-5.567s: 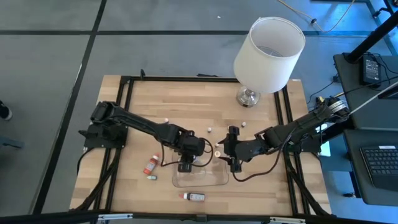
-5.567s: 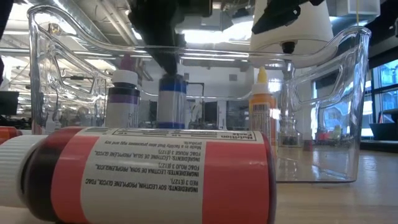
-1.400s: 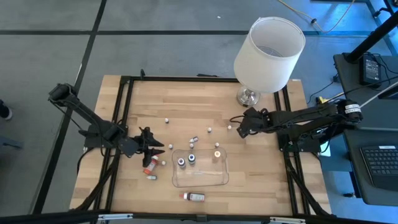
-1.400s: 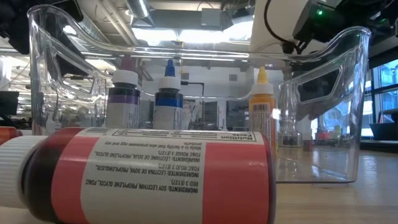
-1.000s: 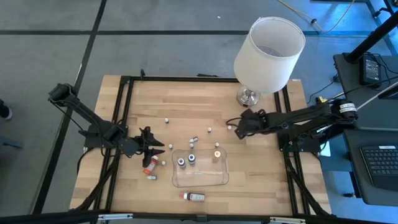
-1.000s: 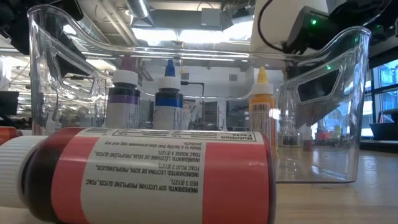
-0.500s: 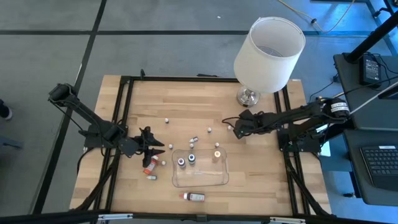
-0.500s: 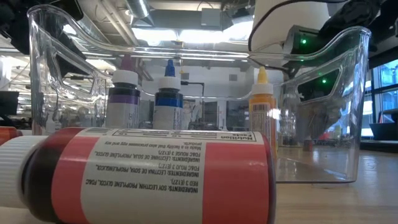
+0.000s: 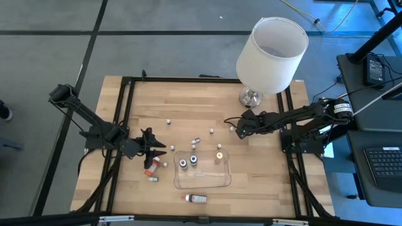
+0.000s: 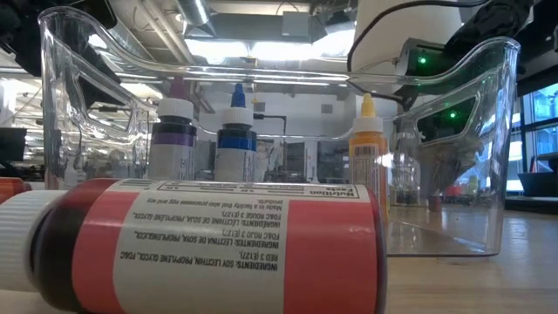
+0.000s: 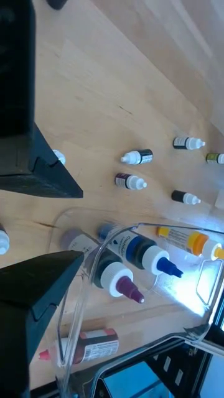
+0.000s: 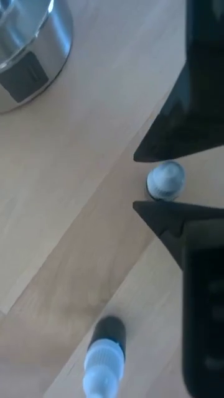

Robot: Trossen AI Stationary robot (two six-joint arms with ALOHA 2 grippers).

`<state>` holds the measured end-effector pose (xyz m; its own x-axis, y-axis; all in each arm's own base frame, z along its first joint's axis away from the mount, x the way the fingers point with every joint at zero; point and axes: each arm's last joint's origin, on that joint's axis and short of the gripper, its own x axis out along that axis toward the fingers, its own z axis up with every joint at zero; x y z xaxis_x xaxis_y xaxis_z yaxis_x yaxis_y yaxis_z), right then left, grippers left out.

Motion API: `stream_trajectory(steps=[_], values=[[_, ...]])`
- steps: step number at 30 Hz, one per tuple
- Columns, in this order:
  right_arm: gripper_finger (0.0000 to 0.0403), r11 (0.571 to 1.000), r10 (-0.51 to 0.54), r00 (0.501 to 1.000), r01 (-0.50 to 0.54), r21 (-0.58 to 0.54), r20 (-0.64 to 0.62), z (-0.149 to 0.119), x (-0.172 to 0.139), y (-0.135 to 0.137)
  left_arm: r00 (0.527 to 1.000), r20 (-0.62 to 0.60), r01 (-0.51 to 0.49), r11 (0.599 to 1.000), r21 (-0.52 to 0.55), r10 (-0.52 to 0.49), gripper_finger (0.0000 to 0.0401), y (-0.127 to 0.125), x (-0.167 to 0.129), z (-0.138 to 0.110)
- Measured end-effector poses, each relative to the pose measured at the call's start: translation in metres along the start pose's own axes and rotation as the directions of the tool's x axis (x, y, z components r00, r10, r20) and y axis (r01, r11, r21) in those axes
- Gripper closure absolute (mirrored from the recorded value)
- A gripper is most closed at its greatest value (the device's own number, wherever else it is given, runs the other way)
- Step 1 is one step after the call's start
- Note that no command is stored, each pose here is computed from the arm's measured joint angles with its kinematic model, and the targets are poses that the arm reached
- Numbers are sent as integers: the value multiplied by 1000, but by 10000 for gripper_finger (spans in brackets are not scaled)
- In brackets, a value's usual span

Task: Pick & Place food coloring
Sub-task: Put the small pink food coloring bottle into the container

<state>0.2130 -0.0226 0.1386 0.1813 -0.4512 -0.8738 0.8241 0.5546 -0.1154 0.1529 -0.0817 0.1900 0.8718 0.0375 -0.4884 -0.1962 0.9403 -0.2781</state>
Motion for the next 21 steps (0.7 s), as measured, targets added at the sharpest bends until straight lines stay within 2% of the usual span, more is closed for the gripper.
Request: stream_trajectory(steps=[5, 12, 17, 21], values=[[336, 1000, 8, 1000, -8, -17, -6, 0, 0, 0, 1000, 0, 0, 1000, 0, 0, 258, 0, 0, 0], [336, 1000, 14, 1000, -14, -28, -25, 4, -5, 2, 1000, 0, 0, 1000, -4, 0, 257, 0, 0, 0], [336, 995, 74, 997, -74, -72, -13, 24, -29, 17, 1000, 0, 0, 1000, -9, 0, 258, 0, 0, 0], [336, 974, 182, 978, -165, -157, 100, 41, -64, 42, 1000, 0, 0, 1000, -9, 0, 258, 0, 0, 0]])
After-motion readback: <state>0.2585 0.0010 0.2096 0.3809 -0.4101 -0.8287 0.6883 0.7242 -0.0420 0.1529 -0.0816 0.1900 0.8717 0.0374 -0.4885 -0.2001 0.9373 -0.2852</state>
